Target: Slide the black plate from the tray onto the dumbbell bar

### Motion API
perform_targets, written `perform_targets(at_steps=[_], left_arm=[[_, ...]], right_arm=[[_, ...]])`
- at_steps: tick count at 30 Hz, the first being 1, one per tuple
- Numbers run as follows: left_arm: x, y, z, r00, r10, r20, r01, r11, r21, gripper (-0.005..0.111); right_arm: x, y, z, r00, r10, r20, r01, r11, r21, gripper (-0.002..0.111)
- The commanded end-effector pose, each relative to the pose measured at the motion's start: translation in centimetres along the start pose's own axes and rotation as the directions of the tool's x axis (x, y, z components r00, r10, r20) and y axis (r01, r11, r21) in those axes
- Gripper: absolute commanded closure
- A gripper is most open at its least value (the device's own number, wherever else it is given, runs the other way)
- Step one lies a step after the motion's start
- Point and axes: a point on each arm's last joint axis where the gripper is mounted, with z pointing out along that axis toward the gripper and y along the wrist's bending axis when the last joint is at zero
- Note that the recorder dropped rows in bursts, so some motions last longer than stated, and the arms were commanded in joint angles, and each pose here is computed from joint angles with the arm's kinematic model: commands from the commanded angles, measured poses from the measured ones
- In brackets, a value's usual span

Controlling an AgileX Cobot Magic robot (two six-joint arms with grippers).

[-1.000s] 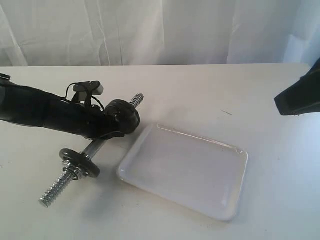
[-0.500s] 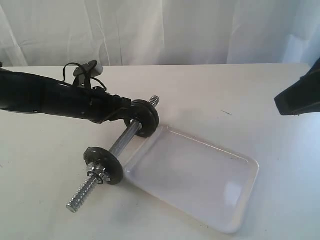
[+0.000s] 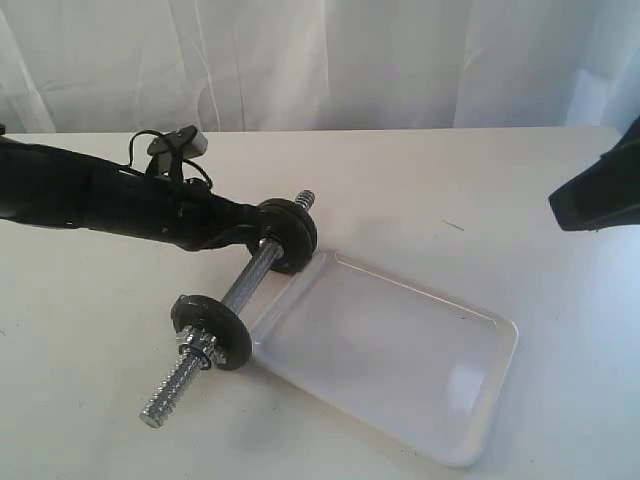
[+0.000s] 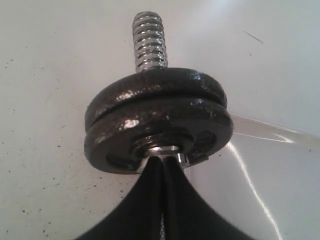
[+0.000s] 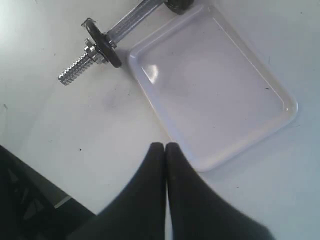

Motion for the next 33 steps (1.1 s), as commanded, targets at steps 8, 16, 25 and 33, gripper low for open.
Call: perform_targets(at_steps=[8, 16, 25, 33], left_arm=[[-5.3, -5.4, -8.8, 0.929, 0.288, 0.231, -0.273, 0.957, -0.095, 0.107], [-4.2, -10.4, -18.3, 0.82, 0.404, 0.406, -0.373, 0.914, -0.157, 0.107], [2.5, -11.1, -22.9, 0.792, 0.421, 0.442, -0.364, 0.907, -0.212, 0.107], [5.7, -11.8, -24.1, 0.781, 0.425, 0.458, -0.395, 0.904, -0.165, 0.107]], right_arm=[[0.8, -1.5, -0.8, 0.979, -0.132, 0.155, 0.093, 0.966, 0.24, 0.108], [4.5, -2.1, 0.8, 0.936, -0.201, 0.289, 0.104, 0.942, 0.32, 0.108], [6.5, -1.9, 1.3, 0.959, -0.175, 0.224, 0.106, 0.951, 0.289, 0.108], [6.5, -1.9, 1.3, 0.959, -0.175, 0.224, 0.106, 0.951, 0.289, 0.108]])
